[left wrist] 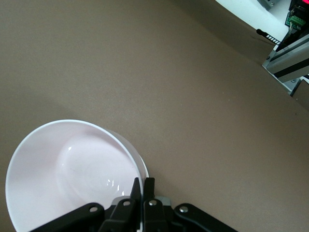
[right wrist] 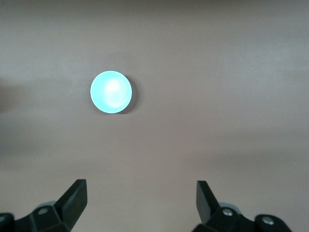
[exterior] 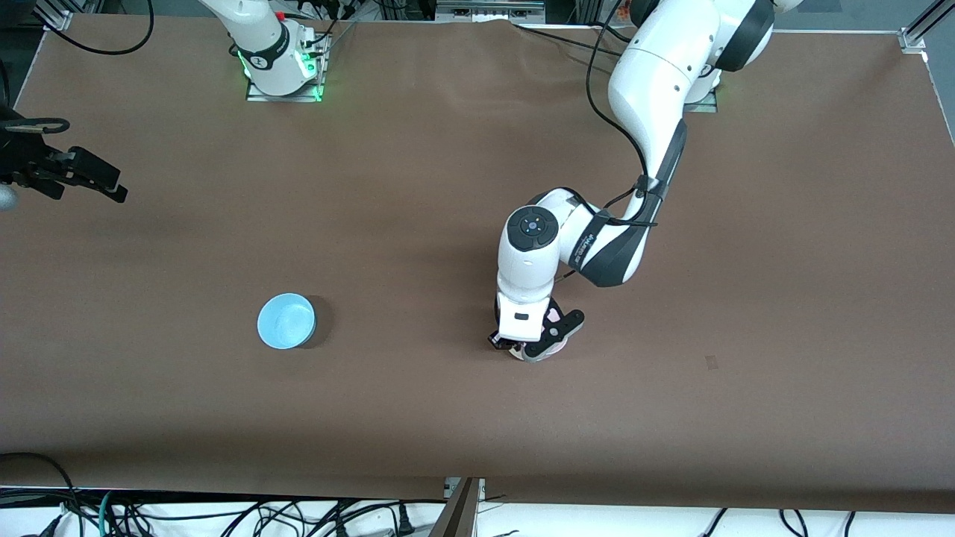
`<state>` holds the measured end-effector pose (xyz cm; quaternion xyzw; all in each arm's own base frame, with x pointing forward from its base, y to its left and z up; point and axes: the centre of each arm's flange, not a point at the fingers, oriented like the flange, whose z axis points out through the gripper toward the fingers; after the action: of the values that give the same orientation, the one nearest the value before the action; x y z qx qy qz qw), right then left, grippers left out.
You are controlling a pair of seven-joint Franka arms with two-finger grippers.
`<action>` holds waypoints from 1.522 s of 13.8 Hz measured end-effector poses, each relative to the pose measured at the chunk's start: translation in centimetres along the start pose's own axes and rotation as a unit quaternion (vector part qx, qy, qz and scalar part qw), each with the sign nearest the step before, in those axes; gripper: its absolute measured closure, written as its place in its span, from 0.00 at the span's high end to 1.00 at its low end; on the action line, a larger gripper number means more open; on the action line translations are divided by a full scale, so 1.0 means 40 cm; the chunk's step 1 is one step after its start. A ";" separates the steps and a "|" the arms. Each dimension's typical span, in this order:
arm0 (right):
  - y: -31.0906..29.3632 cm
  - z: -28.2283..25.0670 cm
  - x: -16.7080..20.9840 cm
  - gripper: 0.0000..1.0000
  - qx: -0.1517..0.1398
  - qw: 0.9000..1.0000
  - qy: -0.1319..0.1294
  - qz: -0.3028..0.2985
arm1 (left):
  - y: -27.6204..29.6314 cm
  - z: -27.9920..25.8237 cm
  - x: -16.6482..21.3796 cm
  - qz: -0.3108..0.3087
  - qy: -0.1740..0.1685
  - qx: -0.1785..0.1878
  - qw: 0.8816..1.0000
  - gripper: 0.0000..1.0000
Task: Stack pink and blue bowls on white bowl
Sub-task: 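Lower the pink bowl into the white bowl and open the left gripper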
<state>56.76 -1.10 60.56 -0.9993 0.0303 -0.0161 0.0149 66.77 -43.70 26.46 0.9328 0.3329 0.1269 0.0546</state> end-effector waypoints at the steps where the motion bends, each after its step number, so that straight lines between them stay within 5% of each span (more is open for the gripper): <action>1: 0.000 0.000 0.000 1.00 0.000 1.000 0.000 0.000 | -0.001 0.001 -0.001 0.000 0.000 0.002 1.000 0.03; 21: 0.000 0.000 0.000 1.00 0.000 1.000 0.000 0.000 | -0.010 0.021 -0.028 0.006 -0.006 0.028 1.000 0.07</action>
<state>56.76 -1.10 60.56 -0.9993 0.0303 -0.0161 0.0149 65.94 -44.13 25.35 0.9367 0.3302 0.1123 0.0293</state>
